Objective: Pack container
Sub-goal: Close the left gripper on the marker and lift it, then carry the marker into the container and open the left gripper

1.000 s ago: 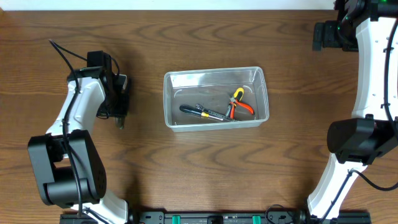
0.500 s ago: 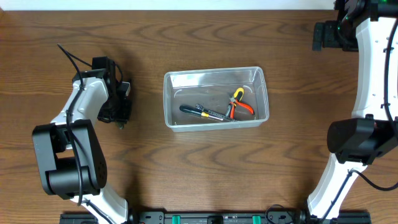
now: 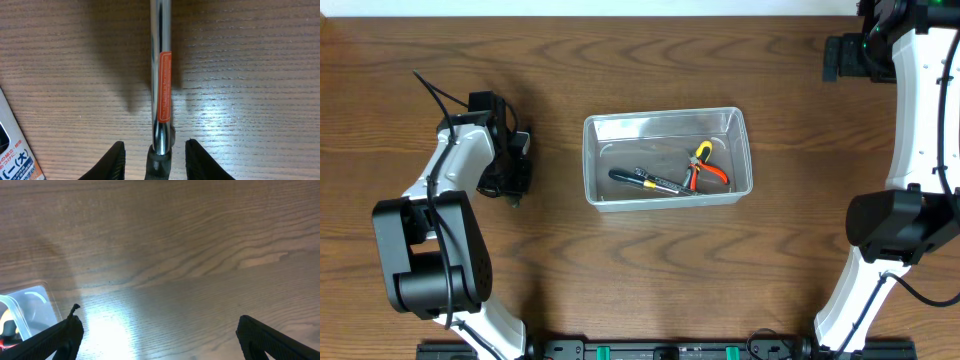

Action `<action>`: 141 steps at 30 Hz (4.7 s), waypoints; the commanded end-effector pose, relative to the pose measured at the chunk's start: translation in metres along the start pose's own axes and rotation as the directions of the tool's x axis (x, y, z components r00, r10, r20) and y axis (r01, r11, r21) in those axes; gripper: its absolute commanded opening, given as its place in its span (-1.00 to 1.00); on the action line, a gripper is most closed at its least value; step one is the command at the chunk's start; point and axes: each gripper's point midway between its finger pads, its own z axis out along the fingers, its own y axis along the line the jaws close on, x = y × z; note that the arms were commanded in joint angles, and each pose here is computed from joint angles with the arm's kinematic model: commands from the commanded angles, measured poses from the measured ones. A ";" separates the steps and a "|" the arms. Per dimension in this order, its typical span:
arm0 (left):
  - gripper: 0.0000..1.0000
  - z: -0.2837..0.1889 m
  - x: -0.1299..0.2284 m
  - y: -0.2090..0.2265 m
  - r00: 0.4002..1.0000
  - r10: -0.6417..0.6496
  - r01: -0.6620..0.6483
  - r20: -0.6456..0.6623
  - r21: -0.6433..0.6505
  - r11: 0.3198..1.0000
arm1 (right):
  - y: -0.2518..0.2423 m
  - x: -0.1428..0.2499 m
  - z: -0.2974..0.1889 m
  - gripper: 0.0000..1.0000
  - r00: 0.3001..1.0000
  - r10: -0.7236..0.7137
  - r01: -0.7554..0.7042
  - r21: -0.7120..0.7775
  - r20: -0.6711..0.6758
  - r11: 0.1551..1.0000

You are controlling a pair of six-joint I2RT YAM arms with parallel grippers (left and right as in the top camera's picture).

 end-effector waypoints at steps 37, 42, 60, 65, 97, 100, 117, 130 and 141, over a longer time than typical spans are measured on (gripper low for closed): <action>-0.88 0.009 0.002 0.001 0.999 -0.024 0.025 -0.035 0.006 1.000 | -0.002 -0.003 -0.009 0.99 1.000 0.017 -0.017 0.005 0.025 1.000; -0.88 -0.013 -0.018 0.007 0.998 -0.031 0.031 0.046 -0.010 0.999 | -0.002 -0.003 -0.009 0.99 1.000 0.017 -0.017 0.005 0.025 1.000; -0.88 -0.131 -0.048 0.010 0.932 0.094 -0.061 0.349 -0.106 0.993 | -0.002 -0.003 -0.009 0.99 1.000 0.017 -0.017 0.005 0.025 1.000; -0.88 -0.160 -0.048 -0.011 0.895 0.151 -0.107 0.420 -0.127 0.986 | -0.002 -0.003 -0.009 0.99 1.000 0.017 -0.017 0.005 0.025 1.000; -0.88 -0.149 -0.031 -0.188 0.678 0.610 -0.657 0.409 -0.034 0.753 | -0.002 -0.003 -0.009 0.98 1.000 0.017 -0.017 0.005 0.025 1.000; -0.88 -0.132 -0.031 -0.197 0.684 0.621 -0.679 0.382 0.022 0.734 | -0.002 -0.003 -0.009 0.98 1.000 0.017 -0.017 0.005 0.025 1.000; -0.88 -0.066 -0.019 -0.236 0.637 0.730 -0.769 0.246 0.131 0.626 | -0.002 -0.003 -0.009 0.99 1.000 0.017 -0.017 0.005 0.025 1.000; -0.14 -0.051 -0.019 -0.242 0.633 0.742 -0.773 0.221 0.144 0.617 | -0.002 -0.003 -0.009 0.99 1.000 0.017 -0.017 0.005 0.025 1.000; 0.08 -0.122 -0.063 -0.243 0.657 0.656 -0.719 0.372 0.047 0.693 | -0.002 -0.003 -0.009 0.98 1.000 0.017 -0.017 0.005 0.025 1.000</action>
